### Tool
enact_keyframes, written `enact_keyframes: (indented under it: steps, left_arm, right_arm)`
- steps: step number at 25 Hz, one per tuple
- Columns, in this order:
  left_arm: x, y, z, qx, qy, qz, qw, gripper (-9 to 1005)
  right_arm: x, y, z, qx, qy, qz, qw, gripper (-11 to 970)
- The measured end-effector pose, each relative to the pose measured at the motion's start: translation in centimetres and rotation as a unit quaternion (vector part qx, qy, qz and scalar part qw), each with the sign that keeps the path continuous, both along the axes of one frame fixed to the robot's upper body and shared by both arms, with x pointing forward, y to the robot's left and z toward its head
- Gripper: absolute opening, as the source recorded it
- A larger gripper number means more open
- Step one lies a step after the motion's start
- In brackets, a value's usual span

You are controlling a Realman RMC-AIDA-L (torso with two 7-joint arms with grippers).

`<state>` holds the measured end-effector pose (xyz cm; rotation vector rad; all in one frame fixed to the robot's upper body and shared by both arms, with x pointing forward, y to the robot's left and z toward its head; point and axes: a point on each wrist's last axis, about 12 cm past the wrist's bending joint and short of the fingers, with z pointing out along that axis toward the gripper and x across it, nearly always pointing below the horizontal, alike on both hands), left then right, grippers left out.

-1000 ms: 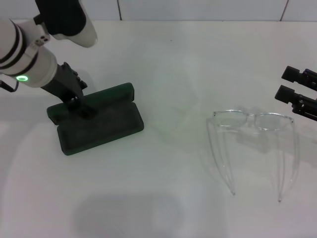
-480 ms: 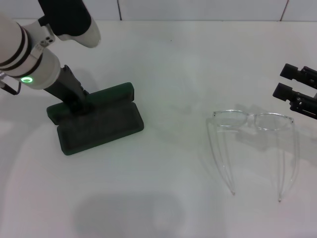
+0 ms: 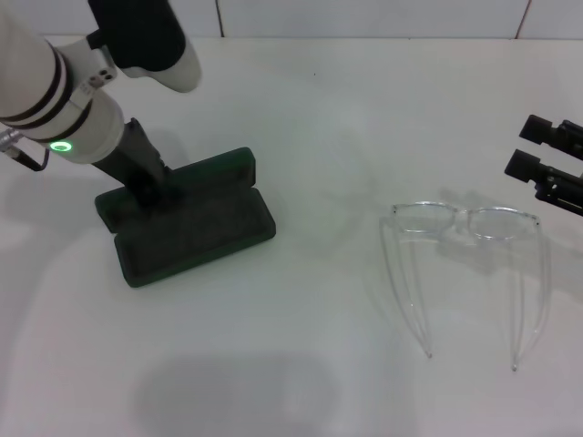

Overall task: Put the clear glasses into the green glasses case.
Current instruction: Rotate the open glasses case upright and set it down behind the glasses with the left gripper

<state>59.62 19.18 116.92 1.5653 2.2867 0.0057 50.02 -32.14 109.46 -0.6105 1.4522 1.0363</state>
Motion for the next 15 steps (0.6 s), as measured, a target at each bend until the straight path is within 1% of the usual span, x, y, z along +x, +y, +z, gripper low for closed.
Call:
enact_keyframes:
  steps: [3, 7, 9, 10, 12, 14, 15]
  left_arm:
    - [-0.4, -0.8, 0.5, 0.005, -0.011, -0.020, 1.000, 200]
    - [-1.3, -2.4, 1.2, -0.001, -0.024, -0.048, 0.999, 200]
    - [-2.1, -3.7, 1.5, -0.001, -0.032, -0.074, 0.997, 200]
    - [-2.1, -3.7, 1.5, -0.001, -0.032, -0.074, 0.997, 200]
    - [-3.0, -5.4, 1.4, 0.009, -0.036, -0.106, 0.994, 200]
    - [-3.2, -6.0, 1.3, 0.014, -0.038, -0.115, 0.993, 200]
    - [-3.4, -6.6, 1.2, 0.020, -0.039, -0.127, 0.991, 200]
  right_arm:
    - [-0.1, -0.3, 0.0, 0.001, -0.006, -0.012, 1.000, 693]
    - [-0.3, -0.7, -0.1, 0.009, -0.016, -0.032, 0.999, 693]
    - [-0.5, -1.1, -0.2, 0.017, -0.022, -0.049, 0.998, 693]
    - [-0.6, -1.4, -0.3, 0.022, -0.026, -0.060, 0.998, 693]
    - [-0.9, -1.9, -0.4, 0.035, -0.034, -0.082, 0.995, 693]
    - [-1.4, -2.6, -0.4, 0.048, -0.045, -0.105, 0.992, 693]
    - [-1.7, -2.8, -0.3, 0.052, -0.049, -0.112, 0.991, 693]
